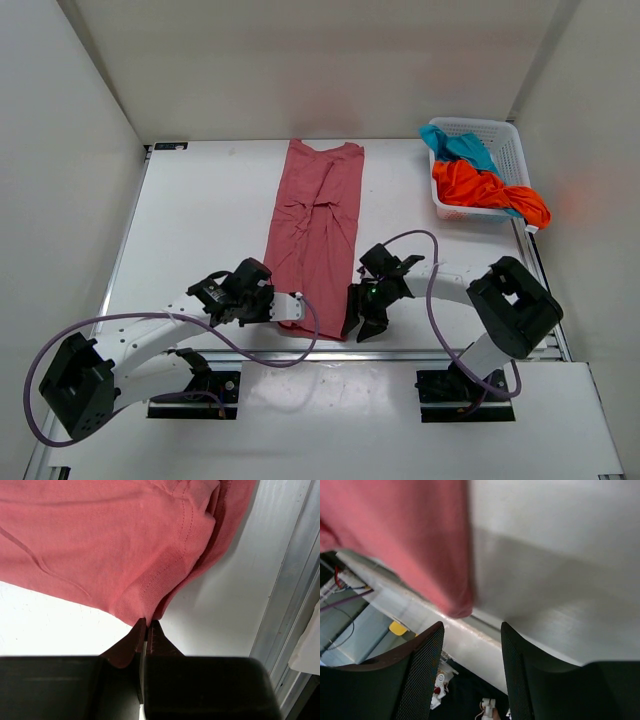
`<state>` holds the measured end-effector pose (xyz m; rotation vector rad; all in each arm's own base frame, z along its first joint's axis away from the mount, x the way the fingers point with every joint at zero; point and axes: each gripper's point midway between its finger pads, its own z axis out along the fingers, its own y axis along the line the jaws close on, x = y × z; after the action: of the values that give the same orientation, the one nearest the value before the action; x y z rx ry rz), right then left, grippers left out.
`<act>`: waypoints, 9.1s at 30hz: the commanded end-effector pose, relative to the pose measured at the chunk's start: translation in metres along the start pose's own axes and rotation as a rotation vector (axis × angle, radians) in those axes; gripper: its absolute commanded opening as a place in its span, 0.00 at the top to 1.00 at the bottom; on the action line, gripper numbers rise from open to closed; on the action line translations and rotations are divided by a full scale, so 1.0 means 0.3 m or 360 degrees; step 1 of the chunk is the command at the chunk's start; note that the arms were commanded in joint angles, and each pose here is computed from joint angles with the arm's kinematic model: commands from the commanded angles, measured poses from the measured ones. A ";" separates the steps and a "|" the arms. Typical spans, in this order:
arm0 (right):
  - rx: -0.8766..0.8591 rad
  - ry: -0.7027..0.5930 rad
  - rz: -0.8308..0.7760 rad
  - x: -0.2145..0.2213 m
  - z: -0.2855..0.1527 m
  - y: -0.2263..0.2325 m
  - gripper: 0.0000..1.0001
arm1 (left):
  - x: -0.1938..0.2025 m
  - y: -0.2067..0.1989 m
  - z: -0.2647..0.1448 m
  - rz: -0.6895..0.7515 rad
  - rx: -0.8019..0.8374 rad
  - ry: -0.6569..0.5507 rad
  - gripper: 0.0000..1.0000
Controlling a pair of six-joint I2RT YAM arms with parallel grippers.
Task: Fold and stack the t-shirts
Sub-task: Grab the bottom of the folded rectangular tshirt with both arms, then fold the folded rectangular tshirt in 1/3 of the way, then grab one side of the 2/3 rectangular tshirt with both arms, then fold the long partially folded tshirt into a neat square
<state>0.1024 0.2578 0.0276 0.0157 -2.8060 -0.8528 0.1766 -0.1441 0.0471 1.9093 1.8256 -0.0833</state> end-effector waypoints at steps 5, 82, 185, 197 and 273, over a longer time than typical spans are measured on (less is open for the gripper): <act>0.0004 -0.0112 0.0045 -0.092 0.015 0.030 0.46 | -0.012 -0.020 -0.004 -0.0035 0.0029 -0.0039 1.00; -0.0215 -0.0847 -0.0135 -1.169 -0.597 0.100 0.61 | -0.007 1.150 0.087 -0.0967 -0.1052 0.0148 0.58; -0.0295 0.0368 -0.0094 0.194 -0.190 0.097 1.00 | 0.027 -0.123 -0.245 -0.0210 0.0421 0.0524 1.00; -0.0685 0.0147 0.0137 0.168 -0.275 0.174 1.00 | -0.241 0.175 -0.341 -0.0517 0.0369 0.0206 1.00; -0.0056 -0.0743 0.0347 -0.720 -0.320 -0.065 0.38 | -0.088 0.805 0.266 -0.1488 -0.0201 0.0146 0.19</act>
<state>0.3392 0.2143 0.0704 -0.5504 -3.1093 -1.1231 0.4339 -0.1884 0.0319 0.8222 2.6340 -0.1990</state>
